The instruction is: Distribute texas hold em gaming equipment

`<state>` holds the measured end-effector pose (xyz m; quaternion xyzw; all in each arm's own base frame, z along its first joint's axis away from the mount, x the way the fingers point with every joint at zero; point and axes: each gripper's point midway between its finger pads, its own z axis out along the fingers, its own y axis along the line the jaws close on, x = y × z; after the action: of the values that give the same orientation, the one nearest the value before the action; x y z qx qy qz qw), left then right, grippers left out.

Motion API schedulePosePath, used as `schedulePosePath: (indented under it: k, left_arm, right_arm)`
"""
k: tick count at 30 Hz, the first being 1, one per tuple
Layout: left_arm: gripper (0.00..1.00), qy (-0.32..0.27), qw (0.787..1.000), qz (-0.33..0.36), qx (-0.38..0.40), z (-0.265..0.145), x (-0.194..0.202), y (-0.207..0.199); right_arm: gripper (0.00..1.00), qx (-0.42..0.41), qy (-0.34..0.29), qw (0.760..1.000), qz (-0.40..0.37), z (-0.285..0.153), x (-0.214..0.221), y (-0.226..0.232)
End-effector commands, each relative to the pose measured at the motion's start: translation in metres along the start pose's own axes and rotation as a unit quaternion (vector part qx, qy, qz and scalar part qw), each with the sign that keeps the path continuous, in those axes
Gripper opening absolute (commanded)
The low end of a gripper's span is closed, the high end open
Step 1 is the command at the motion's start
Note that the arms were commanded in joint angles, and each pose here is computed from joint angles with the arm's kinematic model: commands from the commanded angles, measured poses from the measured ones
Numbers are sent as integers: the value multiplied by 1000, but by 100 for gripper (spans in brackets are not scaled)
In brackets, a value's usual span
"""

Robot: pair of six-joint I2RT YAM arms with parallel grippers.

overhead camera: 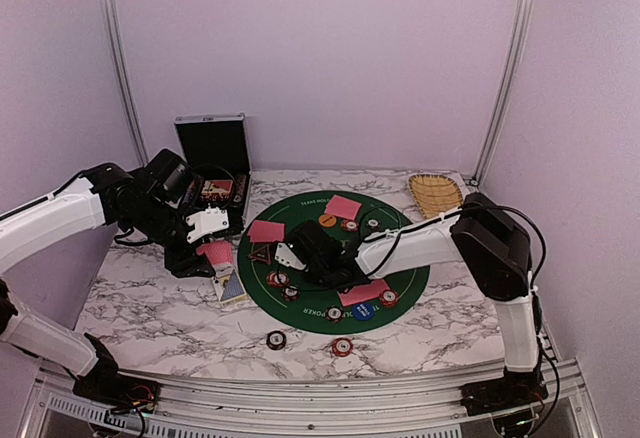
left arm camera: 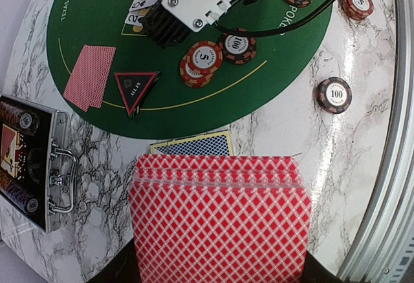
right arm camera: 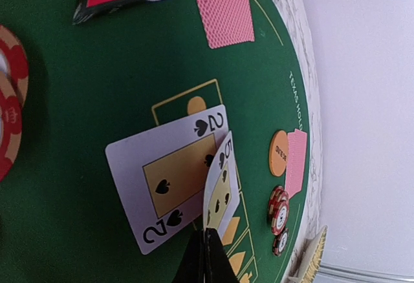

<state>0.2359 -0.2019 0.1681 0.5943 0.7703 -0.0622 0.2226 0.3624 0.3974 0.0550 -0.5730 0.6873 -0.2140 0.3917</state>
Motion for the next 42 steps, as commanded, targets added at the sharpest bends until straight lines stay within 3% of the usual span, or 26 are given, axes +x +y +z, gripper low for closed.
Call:
schedulePosePath:
  k: [1, 5, 9, 15, 24, 32, 39, 42]
  left_arm:
    - [0, -11, 1000, -4, 0, -5, -3, -1]
    - [0, -11, 1000, -4, -1, -5, -3, 0]
    - [0, -10, 1000, -4, -1, -5, -3, 0]
    - [0, -12, 1000, -4, -1, -6, -3, -1]
    - [0, -12, 1000, -5, 1, -5, -3, -2]
    - [0, -13, 1000, -5, 1, -6, -3, -2]
    - [0, -12, 1000, -3, 4, -4, -5, -1]
    - [0, -14, 1000, -3, 4, -4, -6, -1]
  right_arm:
    - [0, -16, -33, 999, -28, 2, -10, 20]
    - [1, -34, -31, 999, -24, 1, -6, 29]
    - [31, -35, -29, 999, -6, -2, -7, 26]
    - [51, -45, -37, 998, 30, -13, -11, 12]
    - [60, -26, -39, 983, 180, -27, 5, -51]
    - [60, -103, -38, 921, 374, -35, 23, -89]
    - [62, -202, -12, 868, 454, -40, 19, -60]
    - [62, -277, -10, 828, 487, -52, 9, -43]
